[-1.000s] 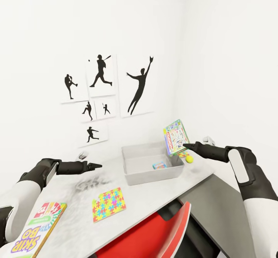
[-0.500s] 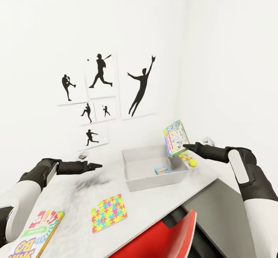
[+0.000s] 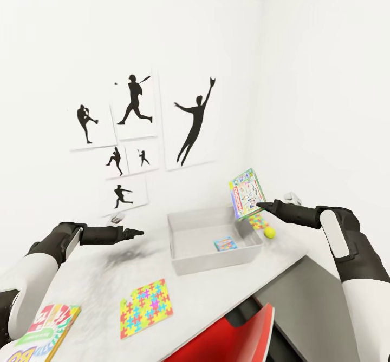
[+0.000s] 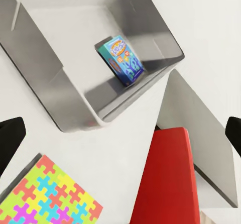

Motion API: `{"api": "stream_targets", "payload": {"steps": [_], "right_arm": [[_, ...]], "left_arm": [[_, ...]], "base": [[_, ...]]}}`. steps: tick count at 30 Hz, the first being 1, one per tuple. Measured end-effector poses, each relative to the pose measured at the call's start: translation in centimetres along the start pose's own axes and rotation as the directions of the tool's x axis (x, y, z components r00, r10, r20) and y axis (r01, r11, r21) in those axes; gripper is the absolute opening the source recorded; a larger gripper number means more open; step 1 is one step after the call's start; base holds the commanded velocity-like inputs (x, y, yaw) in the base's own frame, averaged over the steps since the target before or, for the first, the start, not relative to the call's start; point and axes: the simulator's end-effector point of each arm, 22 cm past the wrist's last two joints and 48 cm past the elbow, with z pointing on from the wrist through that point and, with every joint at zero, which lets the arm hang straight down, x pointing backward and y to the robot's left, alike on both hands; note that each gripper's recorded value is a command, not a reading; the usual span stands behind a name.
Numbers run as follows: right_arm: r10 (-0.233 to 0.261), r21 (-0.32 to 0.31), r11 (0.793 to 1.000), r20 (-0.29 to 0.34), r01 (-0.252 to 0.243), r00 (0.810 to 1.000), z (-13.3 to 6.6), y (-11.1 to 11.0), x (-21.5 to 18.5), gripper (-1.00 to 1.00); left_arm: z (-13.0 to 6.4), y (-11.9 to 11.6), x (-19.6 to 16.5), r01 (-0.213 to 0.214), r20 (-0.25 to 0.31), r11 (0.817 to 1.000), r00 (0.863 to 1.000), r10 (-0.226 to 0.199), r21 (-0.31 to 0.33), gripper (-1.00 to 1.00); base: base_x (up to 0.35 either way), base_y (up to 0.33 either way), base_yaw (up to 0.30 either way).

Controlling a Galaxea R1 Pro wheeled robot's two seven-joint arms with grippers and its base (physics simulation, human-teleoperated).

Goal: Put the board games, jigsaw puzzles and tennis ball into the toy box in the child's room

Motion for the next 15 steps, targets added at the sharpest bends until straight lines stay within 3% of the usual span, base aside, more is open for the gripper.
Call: {"api": "stream_targets", "payload": {"steps": [15], "right_arm": [[-0.004, 0.004, 1.000, -0.006, 0.004, 1.000, 0.34, 0.13, 0.28, -1.00]], "left_arm": [[-0.33, 0.21, -0.12, 0.000, 0.005, 1.000, 1.000, 0.000, -0.002, 1.00]], "base": [[0.023, -0.021, 0.000]]}}
